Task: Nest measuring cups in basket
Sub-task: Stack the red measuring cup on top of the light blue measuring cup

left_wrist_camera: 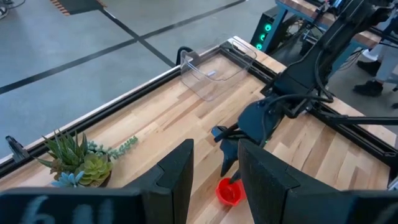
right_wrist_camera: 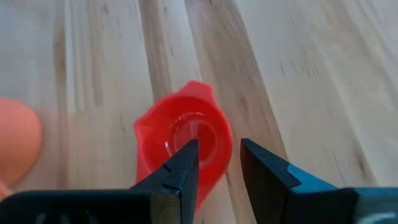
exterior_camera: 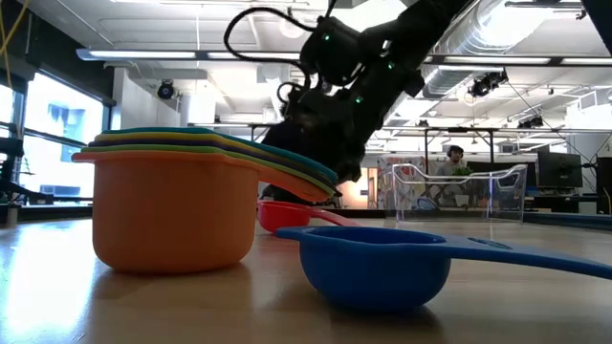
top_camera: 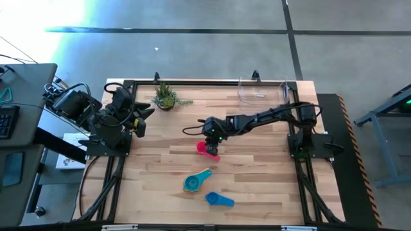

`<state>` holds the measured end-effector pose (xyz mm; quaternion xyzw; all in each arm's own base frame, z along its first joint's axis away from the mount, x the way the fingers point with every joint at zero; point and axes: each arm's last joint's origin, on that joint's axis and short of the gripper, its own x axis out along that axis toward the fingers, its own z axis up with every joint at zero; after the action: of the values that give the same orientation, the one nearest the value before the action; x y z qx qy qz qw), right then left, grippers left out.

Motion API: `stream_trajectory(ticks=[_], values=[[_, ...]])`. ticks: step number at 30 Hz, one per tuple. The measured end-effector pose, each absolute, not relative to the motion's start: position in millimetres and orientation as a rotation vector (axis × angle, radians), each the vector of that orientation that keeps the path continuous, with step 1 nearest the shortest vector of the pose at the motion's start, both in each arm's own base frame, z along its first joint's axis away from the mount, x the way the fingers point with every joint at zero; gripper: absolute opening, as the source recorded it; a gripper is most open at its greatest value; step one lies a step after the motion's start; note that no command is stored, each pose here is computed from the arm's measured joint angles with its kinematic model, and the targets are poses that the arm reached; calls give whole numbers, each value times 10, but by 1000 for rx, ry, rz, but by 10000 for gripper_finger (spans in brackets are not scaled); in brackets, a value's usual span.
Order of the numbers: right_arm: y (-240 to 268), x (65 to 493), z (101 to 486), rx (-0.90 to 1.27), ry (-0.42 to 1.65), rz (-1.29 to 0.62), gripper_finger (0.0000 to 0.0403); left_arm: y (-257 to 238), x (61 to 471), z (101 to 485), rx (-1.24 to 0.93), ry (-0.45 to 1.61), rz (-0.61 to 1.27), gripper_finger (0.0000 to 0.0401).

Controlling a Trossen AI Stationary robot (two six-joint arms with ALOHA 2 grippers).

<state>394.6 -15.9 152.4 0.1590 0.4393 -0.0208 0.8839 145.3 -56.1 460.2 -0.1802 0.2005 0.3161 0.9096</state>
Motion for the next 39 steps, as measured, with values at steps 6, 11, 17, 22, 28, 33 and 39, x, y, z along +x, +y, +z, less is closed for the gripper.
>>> stream_trajectory(ticks=[6, 11, 17, 22, 28, 33, 39], values=[[-161, 3973, 1391, 355, 936, -61, 110, -560, 1450, 4600, -371, 417, 651, 115], [-162, 3983, 1322, 377, 951, -73, 110, -560, 1451, 4598, -369, 420, 650, 115], [-161, 3978, 1319, 380, 957, -74, 64, -559, 1448, 4597, -368, 422, 650, 115], [-151, 3976, 1320, 396, 962, -44, 9, -559, 1448, 4597, -344, 431, 644, 115], [-147, 3958, 1332, 427, 979, -42, 6, -559, 1448, 4597, -334, 435, 641, 115], [-151, 4008, 1552, 392, 983, -43, 5, -560, 1448, 4597, -335, 435, 641, 115], [-19, 4223, 2082, 242, 951, 27, 3, -560, 1448, 4597, -335, 434, 641, 115]])
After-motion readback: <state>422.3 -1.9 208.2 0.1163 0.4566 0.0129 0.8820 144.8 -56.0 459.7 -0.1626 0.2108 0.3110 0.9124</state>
